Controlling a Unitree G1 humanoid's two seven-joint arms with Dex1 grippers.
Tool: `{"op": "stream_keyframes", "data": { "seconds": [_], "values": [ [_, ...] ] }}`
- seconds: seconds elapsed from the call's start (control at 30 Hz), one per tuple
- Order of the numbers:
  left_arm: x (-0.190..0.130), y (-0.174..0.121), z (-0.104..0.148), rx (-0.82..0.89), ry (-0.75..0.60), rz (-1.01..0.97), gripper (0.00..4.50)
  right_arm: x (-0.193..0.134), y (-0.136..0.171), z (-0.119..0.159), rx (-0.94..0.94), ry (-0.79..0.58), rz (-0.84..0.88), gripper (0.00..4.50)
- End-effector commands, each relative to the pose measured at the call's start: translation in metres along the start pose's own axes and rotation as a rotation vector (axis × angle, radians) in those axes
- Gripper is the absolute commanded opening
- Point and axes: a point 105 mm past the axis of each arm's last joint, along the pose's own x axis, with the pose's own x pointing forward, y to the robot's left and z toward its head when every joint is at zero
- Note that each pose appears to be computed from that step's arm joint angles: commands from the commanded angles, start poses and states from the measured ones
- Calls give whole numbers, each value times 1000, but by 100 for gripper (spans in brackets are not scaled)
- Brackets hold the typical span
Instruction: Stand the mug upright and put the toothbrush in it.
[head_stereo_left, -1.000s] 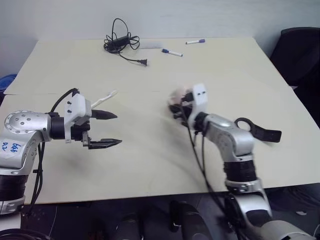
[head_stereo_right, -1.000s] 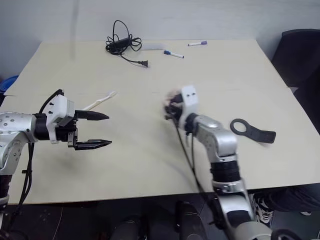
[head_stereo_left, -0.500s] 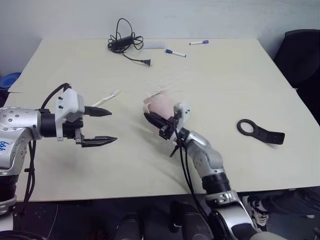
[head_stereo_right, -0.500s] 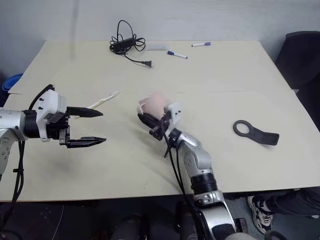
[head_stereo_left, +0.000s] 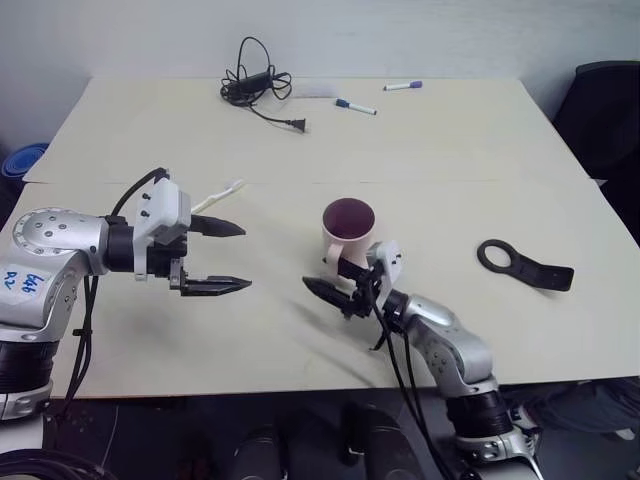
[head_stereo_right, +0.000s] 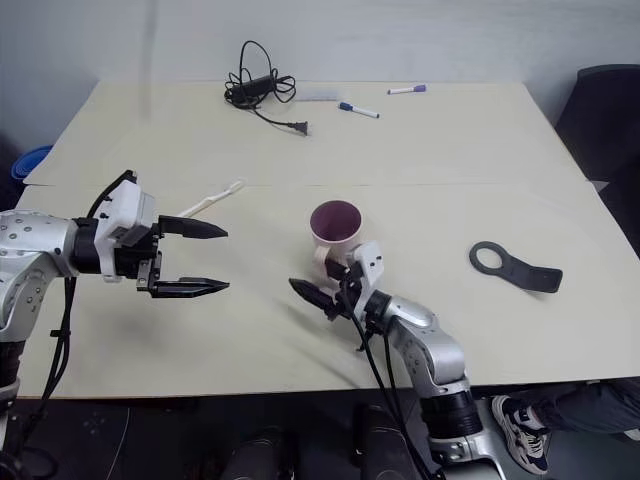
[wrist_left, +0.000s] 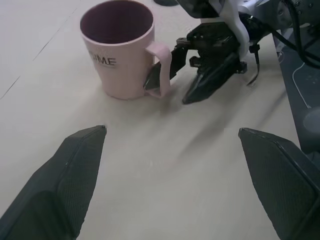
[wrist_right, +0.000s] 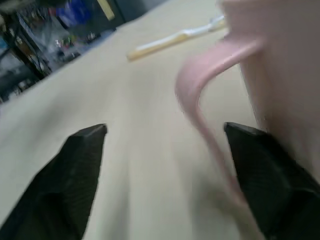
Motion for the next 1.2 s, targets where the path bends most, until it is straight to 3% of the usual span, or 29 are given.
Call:
{"op": "stream_keyframes", "data": {
  "seconds": [0.03,0.17,0.3,0.47,0.63,0.77,1.0,1.2],
  "values": [
    [-13,-3,3,2,-1,49,450,-12,3,6,-164,99,0,395],
    [-39,-12,-10,-50,48,155,450,-43,-6,10,-278,262,-18,395],
    [-90,-24,-33,-131,159,363,450,-86,-9,38,-357,337,35,395],
    [-172,-49,-54,-226,305,639,450,-130,3,102,-388,313,163,395],
    [-204,-56,-56,-242,339,742,450,-135,4,136,-410,253,150,395],
    [-193,-31,-52,-193,319,693,450,-130,-2,141,-452,241,116,395],
    [-136,56,-51,-76,300,523,450,-128,8,159,-492,187,74,395],
    [-83,140,-55,-61,383,594,450,-132,26,172,-539,124,-2,395]
  ]
}}
